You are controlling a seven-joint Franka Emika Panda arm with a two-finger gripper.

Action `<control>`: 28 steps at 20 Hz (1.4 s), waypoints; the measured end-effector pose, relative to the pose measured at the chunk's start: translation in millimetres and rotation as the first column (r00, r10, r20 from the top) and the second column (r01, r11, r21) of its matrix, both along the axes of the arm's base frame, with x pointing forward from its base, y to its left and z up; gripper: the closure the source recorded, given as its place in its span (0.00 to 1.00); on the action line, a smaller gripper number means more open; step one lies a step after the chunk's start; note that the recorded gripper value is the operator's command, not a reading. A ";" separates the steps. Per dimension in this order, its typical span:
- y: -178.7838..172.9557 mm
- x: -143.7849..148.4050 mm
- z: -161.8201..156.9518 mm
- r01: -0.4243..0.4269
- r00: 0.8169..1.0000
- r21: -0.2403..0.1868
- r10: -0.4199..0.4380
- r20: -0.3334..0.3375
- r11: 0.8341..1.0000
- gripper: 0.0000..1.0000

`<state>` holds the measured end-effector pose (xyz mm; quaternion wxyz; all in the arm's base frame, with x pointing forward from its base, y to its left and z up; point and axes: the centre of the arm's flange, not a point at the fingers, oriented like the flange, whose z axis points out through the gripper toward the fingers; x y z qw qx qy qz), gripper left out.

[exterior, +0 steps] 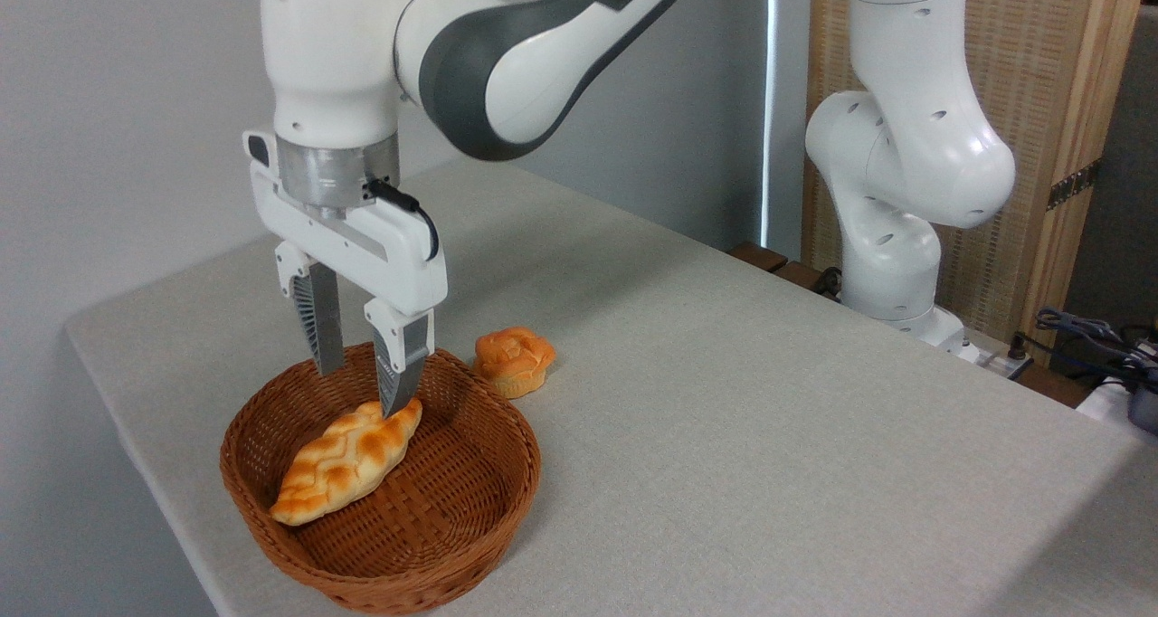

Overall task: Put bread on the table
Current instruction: 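Lower the open gripper around the braided bread loaf in the basket, then close the gripper on the braided bread loaf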

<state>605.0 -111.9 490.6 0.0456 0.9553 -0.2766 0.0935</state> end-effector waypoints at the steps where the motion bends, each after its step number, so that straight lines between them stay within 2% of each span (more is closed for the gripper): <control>1: -1.7 1.7 -5.6 -0.024 1.000 -0.004 0.024 -0.004 1.000 0.00; 4: -2.7 4.9 -21.4 -0.076 0.997 -0.011 0.076 -0.009 0.997 0.00; 7: -2.5 3.7 -33.5 -0.085 0.996 -0.009 0.085 -0.018 0.996 0.00; 10: -3.9 6.1 -43.6 -0.103 0.995 -0.014 0.103 0.000 0.995 0.00; 15: -17.9 10.9 -64.1 -0.101 0.995 -0.021 0.101 0.004 0.995 0.00; 20: -18.2 13.3 -71.5 -0.103 0.995 -0.021 0.103 0.003 0.994 0.01; 23: -18.7 14.4 -76.7 -0.103 0.995 -0.020 0.103 -0.001 0.995 0.30; 24: -18.7 14.6 -77.8 -0.103 0.995 -0.020 0.103 -0.002 0.994 0.37; 28: -18.7 14.9 -79.5 -0.103 0.995 -0.019 0.103 -0.004 0.994 0.38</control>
